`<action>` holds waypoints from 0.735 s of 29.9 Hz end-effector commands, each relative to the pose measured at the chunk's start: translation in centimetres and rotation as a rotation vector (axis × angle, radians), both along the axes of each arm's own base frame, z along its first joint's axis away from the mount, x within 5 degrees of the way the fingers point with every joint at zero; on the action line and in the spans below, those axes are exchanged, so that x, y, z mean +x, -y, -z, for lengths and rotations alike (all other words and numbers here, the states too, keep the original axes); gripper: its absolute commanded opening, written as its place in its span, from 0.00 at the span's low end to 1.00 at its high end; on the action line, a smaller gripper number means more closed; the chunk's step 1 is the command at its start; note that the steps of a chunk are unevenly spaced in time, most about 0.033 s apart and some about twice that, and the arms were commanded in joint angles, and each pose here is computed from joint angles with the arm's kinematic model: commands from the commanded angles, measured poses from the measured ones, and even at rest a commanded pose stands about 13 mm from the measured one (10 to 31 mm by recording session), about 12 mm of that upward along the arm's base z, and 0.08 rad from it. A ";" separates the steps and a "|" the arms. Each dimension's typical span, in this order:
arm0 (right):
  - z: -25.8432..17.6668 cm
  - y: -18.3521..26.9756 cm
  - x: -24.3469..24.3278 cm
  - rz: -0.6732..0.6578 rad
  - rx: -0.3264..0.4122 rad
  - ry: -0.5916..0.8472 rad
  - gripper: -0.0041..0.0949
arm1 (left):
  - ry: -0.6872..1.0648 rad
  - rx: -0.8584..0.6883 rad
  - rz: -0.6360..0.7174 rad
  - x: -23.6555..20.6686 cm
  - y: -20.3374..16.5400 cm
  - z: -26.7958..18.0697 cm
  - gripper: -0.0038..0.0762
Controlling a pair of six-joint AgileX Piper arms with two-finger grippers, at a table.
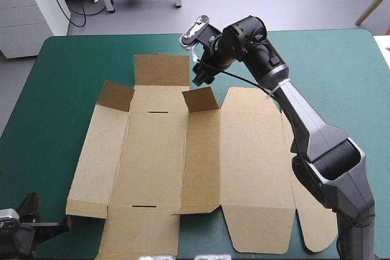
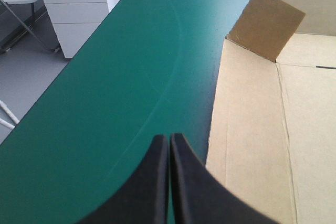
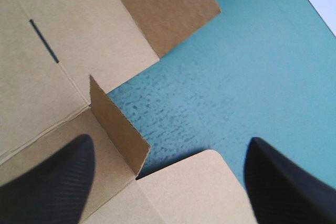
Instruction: Fold the box
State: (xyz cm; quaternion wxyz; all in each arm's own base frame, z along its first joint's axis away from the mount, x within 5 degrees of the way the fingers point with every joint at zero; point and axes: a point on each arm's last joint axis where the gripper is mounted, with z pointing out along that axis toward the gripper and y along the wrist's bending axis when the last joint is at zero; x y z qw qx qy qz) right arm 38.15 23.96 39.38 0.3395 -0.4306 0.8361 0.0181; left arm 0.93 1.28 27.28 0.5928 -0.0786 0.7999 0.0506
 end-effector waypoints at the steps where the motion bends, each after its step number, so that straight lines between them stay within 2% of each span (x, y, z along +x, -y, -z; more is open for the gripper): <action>1: -4.3 1.7 -1.4 0.152 0.119 0.097 0.36 | 0.106 0.011 0.010 -0.2 0.1 -1.3 0.04; 3: -4.4 1.8 -1.4 0.188 0.146 0.086 0.10 | 0.106 0.011 0.010 -0.2 0.1 -1.3 0.04; 4: -4.6 1.9 -1.5 0.208 0.162 0.083 0.03 | 0.106 0.011 0.010 -0.2 0.1 -1.3 0.04; 10: -6.2 3.2 -2.5 0.284 0.196 0.112 0.04 | 0.106 0.011 0.010 -0.2 0.1 -1.3 0.05; 11: -6.4 3.4 -2.8 0.293 0.200 0.110 0.04 | 0.106 0.011 0.010 -0.2 0.1 -1.3 0.08; 14: -6.7 4.7 -4.2 0.313 0.172 0.104 0.04 | 0.106 0.011 0.010 -0.2 0.1 -1.3 0.24; 18: -5.8 6.9 -6.0 0.333 0.148 0.080 0.04 | 0.106 0.011 0.010 -0.2 0.1 -1.3 0.59; 20: -5.9 8.2 -7.2 0.359 0.184 0.089 0.04 | 0.106 0.013 0.009 -0.2 0.1 -1.3 0.69; 22: -5.7 9.3 -8.5 0.378 0.195 0.082 0.04 | 0.106 0.012 0.009 -0.2 0.1 -1.3 0.70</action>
